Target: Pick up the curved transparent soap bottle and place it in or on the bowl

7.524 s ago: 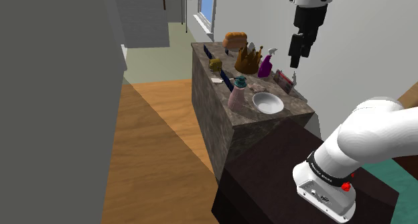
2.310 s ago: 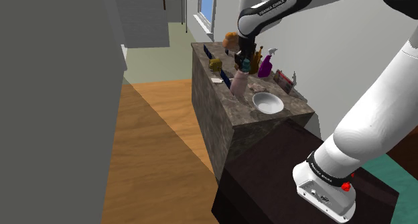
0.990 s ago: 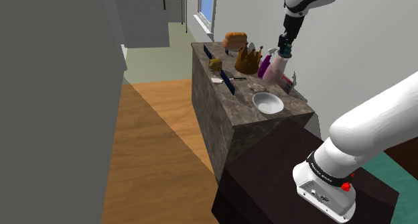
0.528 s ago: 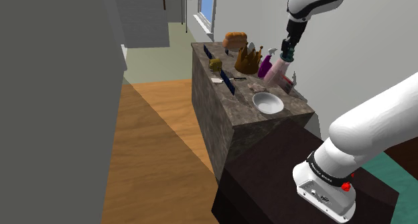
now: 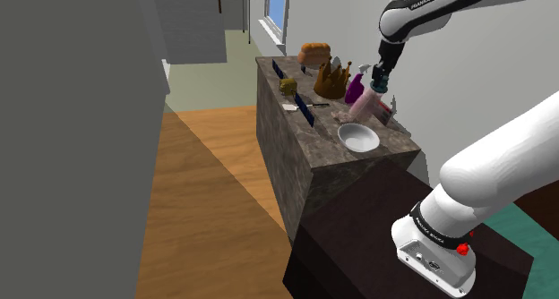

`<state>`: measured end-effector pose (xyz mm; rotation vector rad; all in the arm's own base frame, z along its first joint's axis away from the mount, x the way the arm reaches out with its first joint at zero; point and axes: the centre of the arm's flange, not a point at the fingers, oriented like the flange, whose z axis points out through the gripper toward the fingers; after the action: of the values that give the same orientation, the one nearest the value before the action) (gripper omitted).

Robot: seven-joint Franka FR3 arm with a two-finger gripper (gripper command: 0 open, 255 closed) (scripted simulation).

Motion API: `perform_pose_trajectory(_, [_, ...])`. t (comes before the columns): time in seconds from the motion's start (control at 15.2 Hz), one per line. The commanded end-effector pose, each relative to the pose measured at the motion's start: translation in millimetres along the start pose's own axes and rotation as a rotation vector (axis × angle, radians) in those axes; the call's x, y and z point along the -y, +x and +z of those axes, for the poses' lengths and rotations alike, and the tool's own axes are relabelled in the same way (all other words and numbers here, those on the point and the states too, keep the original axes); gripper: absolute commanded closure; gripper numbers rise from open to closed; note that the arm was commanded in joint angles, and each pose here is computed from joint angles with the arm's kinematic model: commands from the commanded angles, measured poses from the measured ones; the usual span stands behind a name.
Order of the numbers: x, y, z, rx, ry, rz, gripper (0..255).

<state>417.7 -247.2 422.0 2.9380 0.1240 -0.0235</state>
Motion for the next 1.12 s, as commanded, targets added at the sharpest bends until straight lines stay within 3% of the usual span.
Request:
perform_pose_trajectory(0.0, [2,0,10,-0.001,0.0,0.0,255])
perform_pose_trajectory(0.92, [17,2,85,-0.001,0.0,0.0,255])
perform_pose_trajectory(1.06, [17,2,85,-0.001,0.0,0.0,255])
